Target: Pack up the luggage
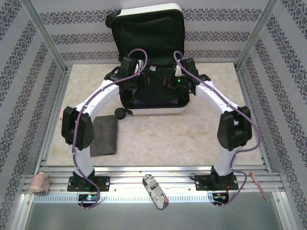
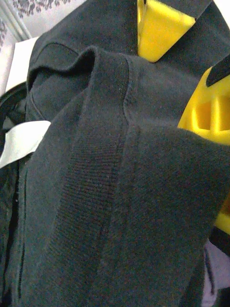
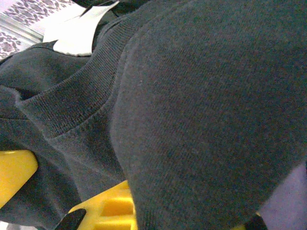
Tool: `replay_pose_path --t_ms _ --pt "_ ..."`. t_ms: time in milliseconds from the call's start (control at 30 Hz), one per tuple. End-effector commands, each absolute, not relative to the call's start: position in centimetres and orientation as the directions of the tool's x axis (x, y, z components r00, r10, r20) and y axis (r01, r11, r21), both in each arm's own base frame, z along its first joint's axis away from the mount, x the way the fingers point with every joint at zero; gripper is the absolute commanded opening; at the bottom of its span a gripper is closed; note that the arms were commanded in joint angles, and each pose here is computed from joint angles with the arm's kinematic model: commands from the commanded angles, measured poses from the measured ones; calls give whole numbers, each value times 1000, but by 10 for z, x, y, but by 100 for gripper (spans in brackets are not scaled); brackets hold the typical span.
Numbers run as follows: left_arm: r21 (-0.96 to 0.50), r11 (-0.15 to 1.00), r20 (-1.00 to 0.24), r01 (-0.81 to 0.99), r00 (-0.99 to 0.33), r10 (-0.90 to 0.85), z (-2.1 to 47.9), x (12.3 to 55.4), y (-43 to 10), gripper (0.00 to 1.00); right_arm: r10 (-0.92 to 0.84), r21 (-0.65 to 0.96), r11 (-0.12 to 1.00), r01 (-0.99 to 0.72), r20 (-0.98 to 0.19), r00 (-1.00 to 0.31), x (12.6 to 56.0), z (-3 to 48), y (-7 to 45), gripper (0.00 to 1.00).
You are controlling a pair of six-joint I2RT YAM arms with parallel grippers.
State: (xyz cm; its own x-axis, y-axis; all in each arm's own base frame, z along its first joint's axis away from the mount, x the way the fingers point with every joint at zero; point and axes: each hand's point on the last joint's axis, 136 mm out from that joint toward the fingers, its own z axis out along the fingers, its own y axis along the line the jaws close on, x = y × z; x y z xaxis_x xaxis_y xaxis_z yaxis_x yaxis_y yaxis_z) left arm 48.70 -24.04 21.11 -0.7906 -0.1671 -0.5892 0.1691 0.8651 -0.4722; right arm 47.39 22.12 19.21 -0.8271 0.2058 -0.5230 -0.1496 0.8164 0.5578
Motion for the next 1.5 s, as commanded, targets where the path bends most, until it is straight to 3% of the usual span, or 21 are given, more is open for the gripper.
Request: replay_pose_path --t_ms 0,233,267,333,433,533,633,1100,1267,1467 --pt "-469 859 -649 206 -739 -177 214 512 -235 0 182 519 840 -160 -547 -817 493 183 224 0" --pt "-470 869 -605 159 -774 -185 173 524 -225 0 174 456 885 -89 -502 -847 504 136 208 0" --pt "-469 870 -600 153 -778 -186 169 525 -224 3 172 449 890 -81 -495 -852 505 130 205 5" --pt "-464 875 -591 138 -783 -191 164 526 -221 29 164 434 898 -74 -486 -858 506 123 200 23" --pt "-437 893 -587 106 -786 -193 163 527 -209 52 164 427 902 -68 -483 -860 506 121 192 46" --pt "-407 910 -595 78 -778 -199 172 526 -193 61 177 436 898 -63 -488 -855 508 128 183 58" --pt "-384 921 -607 63 -769 -201 184 524 -181 64 197 455 888 -63 -501 -843 511 141 176 64" --pt "-510 845 -594 159 -776 -213 231 492 -217 66 184 547 817 -185 -550 -814 483 195 199 56" --pt "-552 812 -587 190 -780 -216 229 493 -238 66 167 577 790 -208 -529 -832 477 191 219 44" --pt "-602 775 -558 192 -796 -236 211 501 -256 66 167 600 777 -192 -490 -856 483 171 231 37"
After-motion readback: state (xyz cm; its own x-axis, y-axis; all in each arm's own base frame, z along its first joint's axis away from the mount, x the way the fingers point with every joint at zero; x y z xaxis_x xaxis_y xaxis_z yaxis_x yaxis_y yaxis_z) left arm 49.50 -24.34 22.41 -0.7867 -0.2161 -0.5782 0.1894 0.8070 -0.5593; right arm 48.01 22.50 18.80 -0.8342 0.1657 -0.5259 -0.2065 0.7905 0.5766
